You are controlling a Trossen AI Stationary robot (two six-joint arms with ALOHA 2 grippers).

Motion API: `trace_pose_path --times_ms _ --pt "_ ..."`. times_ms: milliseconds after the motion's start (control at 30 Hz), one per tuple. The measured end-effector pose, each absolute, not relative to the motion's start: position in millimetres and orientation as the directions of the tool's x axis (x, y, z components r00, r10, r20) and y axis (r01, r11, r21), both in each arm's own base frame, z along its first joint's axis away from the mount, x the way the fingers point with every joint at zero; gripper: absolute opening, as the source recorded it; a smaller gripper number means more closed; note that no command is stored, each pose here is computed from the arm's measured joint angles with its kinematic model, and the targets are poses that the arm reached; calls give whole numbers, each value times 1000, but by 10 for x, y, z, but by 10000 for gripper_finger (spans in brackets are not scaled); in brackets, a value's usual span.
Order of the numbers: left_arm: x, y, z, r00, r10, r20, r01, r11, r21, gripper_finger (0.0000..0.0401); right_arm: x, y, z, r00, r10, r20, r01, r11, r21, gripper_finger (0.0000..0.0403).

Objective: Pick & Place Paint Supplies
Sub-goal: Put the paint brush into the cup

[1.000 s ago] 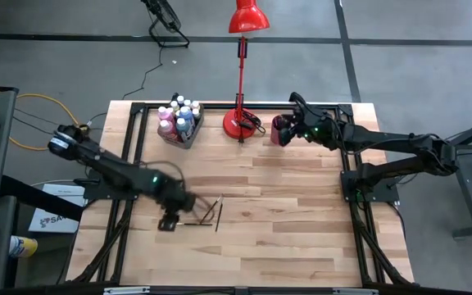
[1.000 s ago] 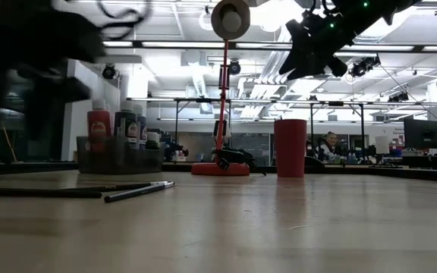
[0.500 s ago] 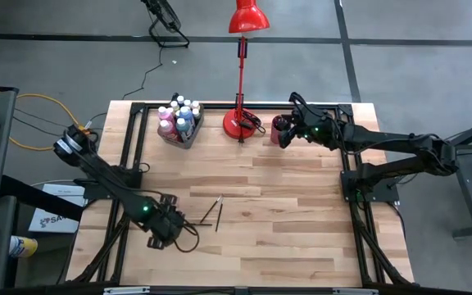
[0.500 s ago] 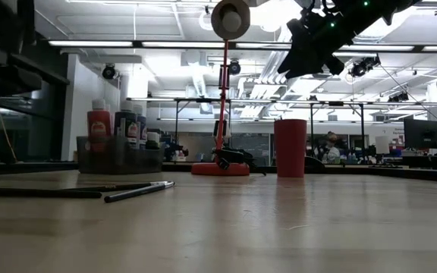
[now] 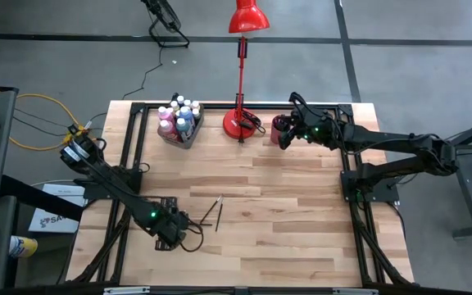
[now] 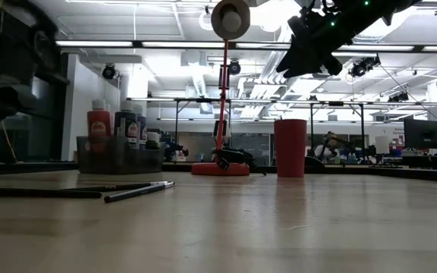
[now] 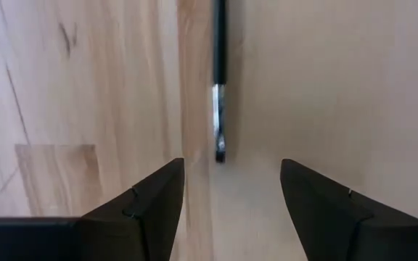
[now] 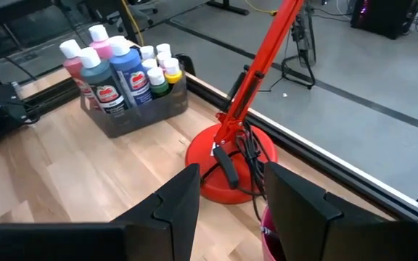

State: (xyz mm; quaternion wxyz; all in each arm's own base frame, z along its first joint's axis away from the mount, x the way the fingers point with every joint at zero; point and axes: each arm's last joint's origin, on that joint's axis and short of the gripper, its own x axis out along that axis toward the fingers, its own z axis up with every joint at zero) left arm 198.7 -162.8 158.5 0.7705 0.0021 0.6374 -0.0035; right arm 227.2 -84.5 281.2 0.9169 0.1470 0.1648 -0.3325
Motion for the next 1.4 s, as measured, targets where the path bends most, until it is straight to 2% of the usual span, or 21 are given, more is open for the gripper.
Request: trace_pose_path --times_ms 333,733,1100,1300,1400 --pt "2058 -1580 1493 147 15 -989 -45 999 9 217 2267 -841 2819 727 -560 -398 656 737 163 149" --pt "2156 -1440 1476 116 -7 -993 -39 999 -12 104 2267 -840 2820 728 -559 -398 656 737 163 149" --pt "2164 -1442 1471 131 0 -991 -43 999 -6 54 2269 -838 2819 734 -550 -399 648 743 167 149" --pt "2165 -1442 1469 132 0 -991 -43 999 -5 6 2270 -835 2819 740 -540 -400 640 749 172 149" --pt "2165 -1441 1468 131 1 -991 -41 999 -5 5 2272 -833 2818 745 -533 -402 634 754 175 149"
